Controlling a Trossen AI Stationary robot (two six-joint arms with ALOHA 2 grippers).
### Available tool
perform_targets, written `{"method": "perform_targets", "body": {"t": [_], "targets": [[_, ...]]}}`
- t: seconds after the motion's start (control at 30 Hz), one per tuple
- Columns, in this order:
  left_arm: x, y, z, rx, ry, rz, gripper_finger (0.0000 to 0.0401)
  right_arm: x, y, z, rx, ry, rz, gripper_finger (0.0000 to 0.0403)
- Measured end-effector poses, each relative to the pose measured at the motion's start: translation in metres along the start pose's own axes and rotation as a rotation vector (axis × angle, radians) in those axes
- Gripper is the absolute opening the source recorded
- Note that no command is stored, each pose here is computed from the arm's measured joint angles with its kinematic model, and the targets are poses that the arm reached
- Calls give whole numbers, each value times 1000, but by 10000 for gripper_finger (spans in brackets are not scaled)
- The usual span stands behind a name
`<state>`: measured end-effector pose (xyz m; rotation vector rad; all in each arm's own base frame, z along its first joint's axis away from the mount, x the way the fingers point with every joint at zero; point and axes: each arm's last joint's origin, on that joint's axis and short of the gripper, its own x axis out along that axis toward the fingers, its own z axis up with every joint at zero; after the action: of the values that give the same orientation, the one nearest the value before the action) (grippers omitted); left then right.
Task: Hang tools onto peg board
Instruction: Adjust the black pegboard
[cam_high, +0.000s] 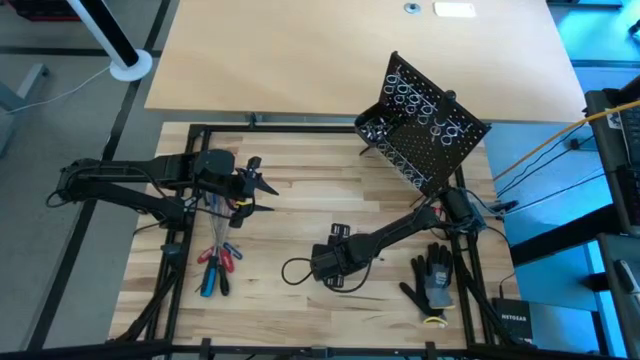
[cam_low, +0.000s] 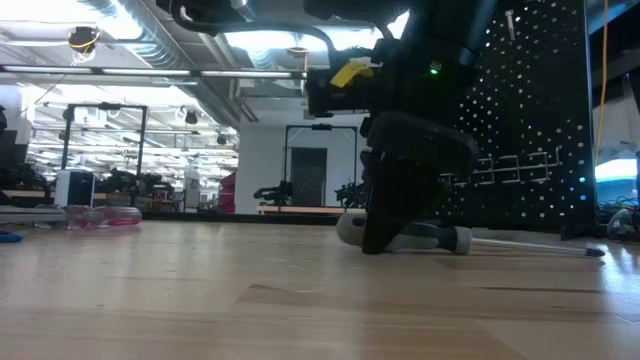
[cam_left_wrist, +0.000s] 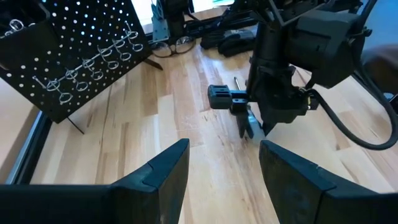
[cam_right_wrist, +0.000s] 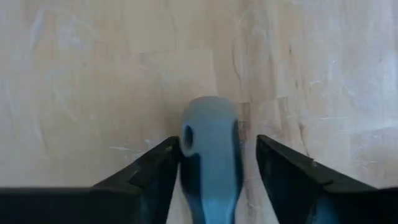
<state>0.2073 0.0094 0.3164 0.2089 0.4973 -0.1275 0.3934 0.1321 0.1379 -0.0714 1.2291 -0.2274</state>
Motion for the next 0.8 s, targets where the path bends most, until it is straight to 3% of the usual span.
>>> {"method": "perform_targets", "body": {"t": [0.2, 0.4, 0.63, 0.8], "targets": [[0, 0, 0, -2, 3, -1, 184, -23, -8, 15, -7, 66, -27, 263], [0, 0, 0, -2, 4, 0, 184, -88, -18, 26, 6, 10, -74, 275], [-1, 5, -2, -33, 9, 22, 184, -145, -34, 2, 187, -94, -238, 275], [6, 13, -13, -59, 2, 63, 184, -152, -37, -32, 341, -142, -354, 275]]}}
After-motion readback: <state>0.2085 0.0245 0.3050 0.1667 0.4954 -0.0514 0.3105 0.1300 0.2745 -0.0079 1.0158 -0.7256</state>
